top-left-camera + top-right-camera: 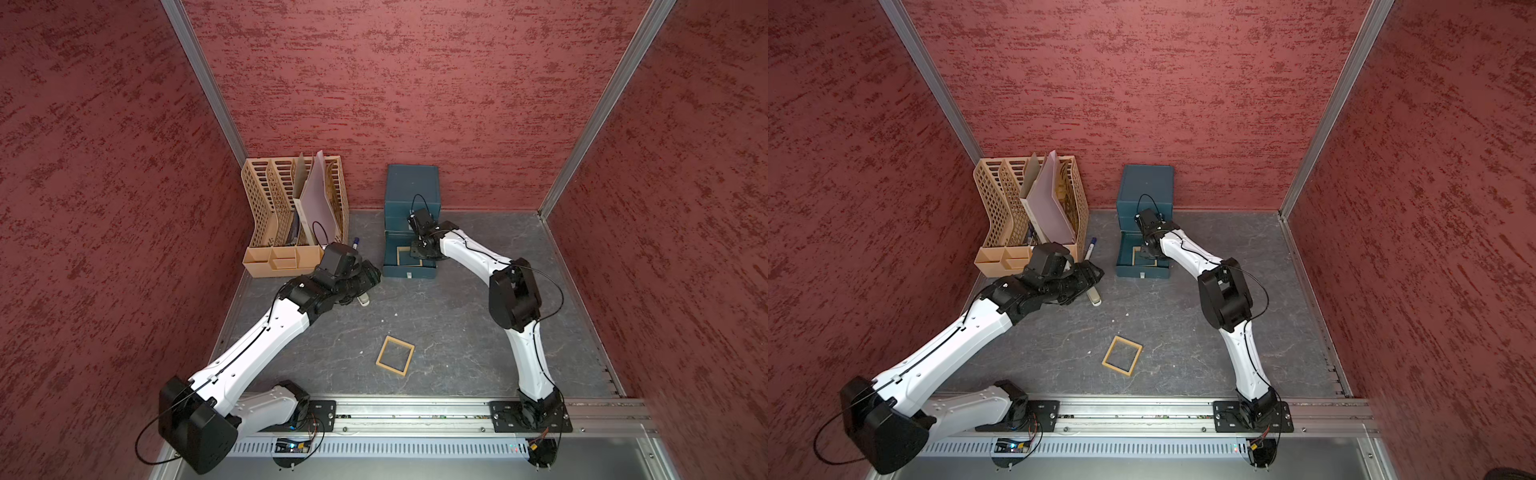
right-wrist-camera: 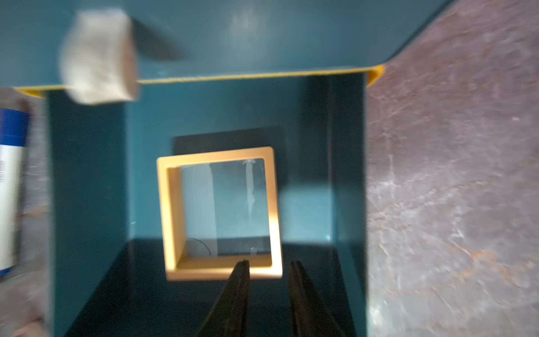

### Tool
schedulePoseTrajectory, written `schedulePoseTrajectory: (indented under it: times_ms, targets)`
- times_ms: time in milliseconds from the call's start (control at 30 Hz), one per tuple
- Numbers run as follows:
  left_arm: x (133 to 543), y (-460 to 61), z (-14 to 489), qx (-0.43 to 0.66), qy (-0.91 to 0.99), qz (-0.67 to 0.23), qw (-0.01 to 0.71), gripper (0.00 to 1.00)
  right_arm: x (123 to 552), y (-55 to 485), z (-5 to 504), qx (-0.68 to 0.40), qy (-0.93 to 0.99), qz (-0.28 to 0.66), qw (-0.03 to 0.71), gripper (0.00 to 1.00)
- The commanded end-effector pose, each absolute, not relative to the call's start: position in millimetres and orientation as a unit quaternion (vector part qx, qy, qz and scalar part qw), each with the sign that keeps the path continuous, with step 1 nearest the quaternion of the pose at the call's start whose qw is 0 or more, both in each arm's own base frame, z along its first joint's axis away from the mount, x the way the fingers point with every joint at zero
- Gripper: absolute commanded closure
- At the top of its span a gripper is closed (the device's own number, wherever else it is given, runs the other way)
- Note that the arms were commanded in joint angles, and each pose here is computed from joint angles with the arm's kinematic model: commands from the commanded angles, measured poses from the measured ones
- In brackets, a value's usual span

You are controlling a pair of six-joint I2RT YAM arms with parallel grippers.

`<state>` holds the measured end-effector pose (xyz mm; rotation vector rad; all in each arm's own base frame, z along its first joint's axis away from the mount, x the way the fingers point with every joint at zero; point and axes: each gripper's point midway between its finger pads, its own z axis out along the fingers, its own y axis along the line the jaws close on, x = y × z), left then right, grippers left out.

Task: Place the brooch boxes into the drawer by color
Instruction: Place the brooch box in the drawer, then pick up the brooch box from the center of the board.

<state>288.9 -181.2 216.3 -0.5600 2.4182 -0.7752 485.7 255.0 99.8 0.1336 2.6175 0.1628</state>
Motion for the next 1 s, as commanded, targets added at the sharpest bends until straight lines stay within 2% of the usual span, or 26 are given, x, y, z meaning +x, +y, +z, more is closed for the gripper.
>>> schedulePoseTrajectory:
  times_ms: [0,167,267,433,600,733,967]
  targets:
    - [289,-179,216,-0.206,0.895,-0.282,0.278,0.23,483,271,175,0.044,0.935,0.128,0.327,0.69]
    - [286,-175,204,-0.21,0.898,-0.274,0.272,0.23,438,296,189,-0.029,0.928,0.176,0.326,0.65]
    - [284,-173,198,-0.212,0.899,-0.272,0.271,0.23,394,315,184,-0.108,0.922,0.21,0.306,0.64]
    - [279,-165,189,-0.223,0.899,-0.267,0.267,0.23,313,332,156,-0.246,0.915,0.207,0.243,0.62]
    - [274,-146,185,-0.251,0.895,-0.249,0.272,0.23,258,330,118,-0.303,0.917,0.191,0.176,0.61]
    - [268,-130,181,-0.277,0.888,-0.244,0.274,0.23,233,336,102,-0.356,0.909,0.158,0.151,0.61]
    - [258,-114,187,-0.296,0.879,-0.245,0.283,0.23,217,328,72,-0.391,0.912,0.081,0.095,0.62]
